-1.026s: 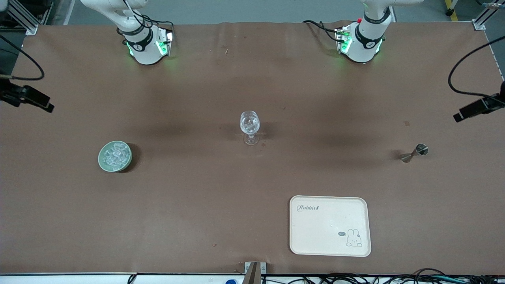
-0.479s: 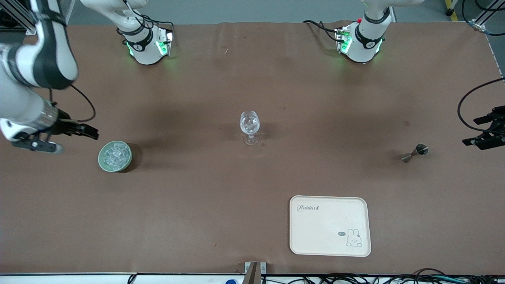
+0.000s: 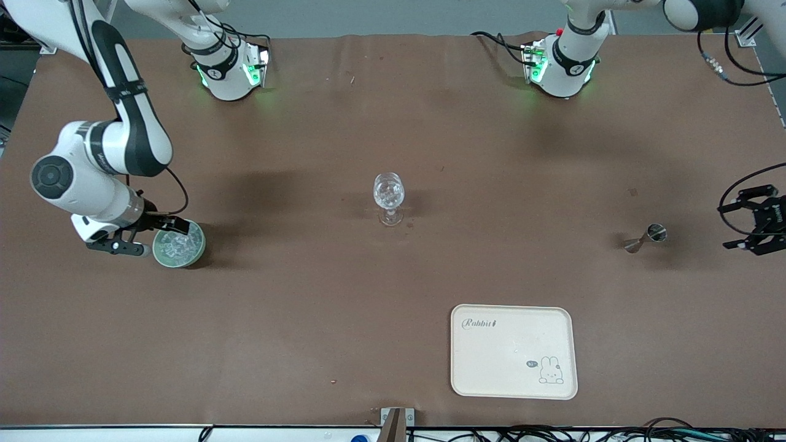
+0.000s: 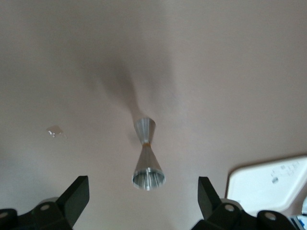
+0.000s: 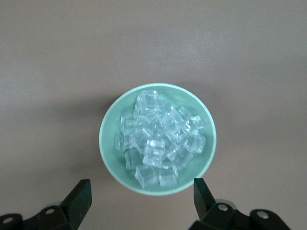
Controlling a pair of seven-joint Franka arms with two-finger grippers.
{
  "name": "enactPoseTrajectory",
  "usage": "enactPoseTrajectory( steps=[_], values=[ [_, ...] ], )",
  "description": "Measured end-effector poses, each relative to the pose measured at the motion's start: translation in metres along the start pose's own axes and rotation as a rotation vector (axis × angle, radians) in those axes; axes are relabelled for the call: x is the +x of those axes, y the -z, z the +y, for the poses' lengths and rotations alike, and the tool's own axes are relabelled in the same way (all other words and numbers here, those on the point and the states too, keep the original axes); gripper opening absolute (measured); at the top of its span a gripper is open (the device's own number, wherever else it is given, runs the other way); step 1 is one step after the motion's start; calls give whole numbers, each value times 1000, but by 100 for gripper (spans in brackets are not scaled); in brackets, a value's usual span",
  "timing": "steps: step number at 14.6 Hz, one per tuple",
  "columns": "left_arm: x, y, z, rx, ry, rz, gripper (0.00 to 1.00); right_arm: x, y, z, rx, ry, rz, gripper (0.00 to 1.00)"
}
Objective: Pour wine and add ice with both arms
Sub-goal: 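Move the right gripper to the ice while the left gripper nears the jigger, then grasp ice with the right gripper while the left gripper grasps the jigger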
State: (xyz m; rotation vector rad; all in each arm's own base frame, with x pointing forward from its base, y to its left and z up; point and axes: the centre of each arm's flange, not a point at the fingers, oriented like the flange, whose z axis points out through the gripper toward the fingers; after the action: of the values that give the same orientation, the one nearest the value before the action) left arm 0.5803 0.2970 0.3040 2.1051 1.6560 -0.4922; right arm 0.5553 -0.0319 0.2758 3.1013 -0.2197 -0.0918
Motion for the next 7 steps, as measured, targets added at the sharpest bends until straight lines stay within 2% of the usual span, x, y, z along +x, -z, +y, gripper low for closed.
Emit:
enactPoseTrajectory(
  steps=[1,2,3,5,7],
  values=[
    [6,-15,0,8,14,-13,100,-2,-12,-1,-1,2,-2,86],
    [11,-29,1,16,26,-27,100,-4,-20,-1,-2,3,-7,86],
    [15,-42,0,27,37,-49,100,-5,-25,-1,-3,3,-11,81],
    [21,-66,-4,44,61,-102,100,-5,-28,-1,-3,3,-9,65],
    [26,-82,-5,53,75,-126,100,-4,-32,-1,-3,3,0,64]
  ],
)
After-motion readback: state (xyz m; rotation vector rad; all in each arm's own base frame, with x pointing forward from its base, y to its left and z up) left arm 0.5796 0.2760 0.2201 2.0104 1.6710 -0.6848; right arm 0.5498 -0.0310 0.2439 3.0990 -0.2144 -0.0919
